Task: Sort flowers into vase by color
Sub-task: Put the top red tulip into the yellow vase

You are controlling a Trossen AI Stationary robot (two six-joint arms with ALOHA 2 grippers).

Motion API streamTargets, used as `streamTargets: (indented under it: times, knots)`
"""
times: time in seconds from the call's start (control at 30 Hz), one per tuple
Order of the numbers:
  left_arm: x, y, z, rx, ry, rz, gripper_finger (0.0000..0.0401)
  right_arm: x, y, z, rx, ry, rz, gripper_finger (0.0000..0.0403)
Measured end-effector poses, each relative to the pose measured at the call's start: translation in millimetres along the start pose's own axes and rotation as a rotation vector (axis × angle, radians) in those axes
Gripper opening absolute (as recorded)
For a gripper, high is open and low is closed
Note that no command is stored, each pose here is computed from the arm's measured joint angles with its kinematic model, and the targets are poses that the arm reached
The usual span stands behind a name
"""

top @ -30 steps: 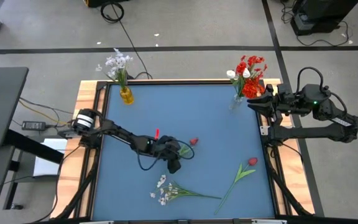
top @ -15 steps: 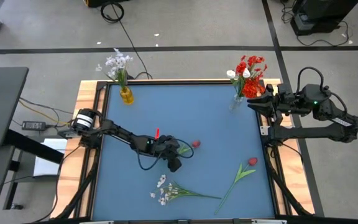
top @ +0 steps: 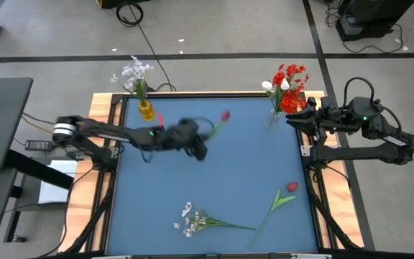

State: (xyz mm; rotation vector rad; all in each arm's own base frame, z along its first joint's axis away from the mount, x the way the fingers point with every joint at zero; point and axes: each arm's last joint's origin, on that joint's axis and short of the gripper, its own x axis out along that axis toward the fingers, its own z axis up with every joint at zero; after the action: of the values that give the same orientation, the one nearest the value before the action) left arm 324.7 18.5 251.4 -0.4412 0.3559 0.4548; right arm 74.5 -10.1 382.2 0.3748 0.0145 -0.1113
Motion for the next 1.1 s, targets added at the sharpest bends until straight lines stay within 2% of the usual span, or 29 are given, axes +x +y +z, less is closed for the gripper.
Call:
streamTargets:
  times: [0.1, 0.2, 0.33, 0.47, 0.63, 0.73, 0.93, 1.1]
  knots:
    - [-26.1, 9.1, 38.6, 0.075, -0.193, -0.007, 0.0001, 0.0, 0.0, 0.0, 0.000, 0.000, 0.000, 0.0121]
    - [-51.1, 13.7, 66.2, 0.188, -0.358, -0.016, 0.0001, 0.0, 0.0, 0.0, 0.000, 0.000, 0.000, 0.0121]
    - [-75.2, 23.8, 80.9, 0.317, -0.547, 0.009, 0.0001, 0.0, 0.0, 0.0, 0.000, 0.000, 0.000, 0.0121]
    - [-90.7, 49.0, 63.8, 0.335, -0.767, 0.052, 0.0000, 0.0, 0.0, 0.0, 0.000, 0.000, 0.000, 0.0121]
    - [-103.8, 94.5, 24.4, 0.251, -0.962, 0.164, 0.0000, 0.0, 0.0, 0.0, 0.000, 0.000, 0.000, 0.0121]
    - [-114.8, 118.9, 9.5, 0.225, -1.053, 0.238, 0.0000, 0.0, 0.0, 0.0, 0.000, 0.000, 0.000, 0.0121]
    - [-132.9, 161.0, 1.2, 0.223, -1.178, 0.431, 0.0008, 0.0, 0.0, 0.0, 0.000, 0.000, 0.000, 0.0121]
    - [-140.4, 184.5, 4.9, 0.314, -1.198, 0.444, 0.0004, 0.0, 0.0, 0.1, 0.000, -0.001, 0.000, 0.0121]
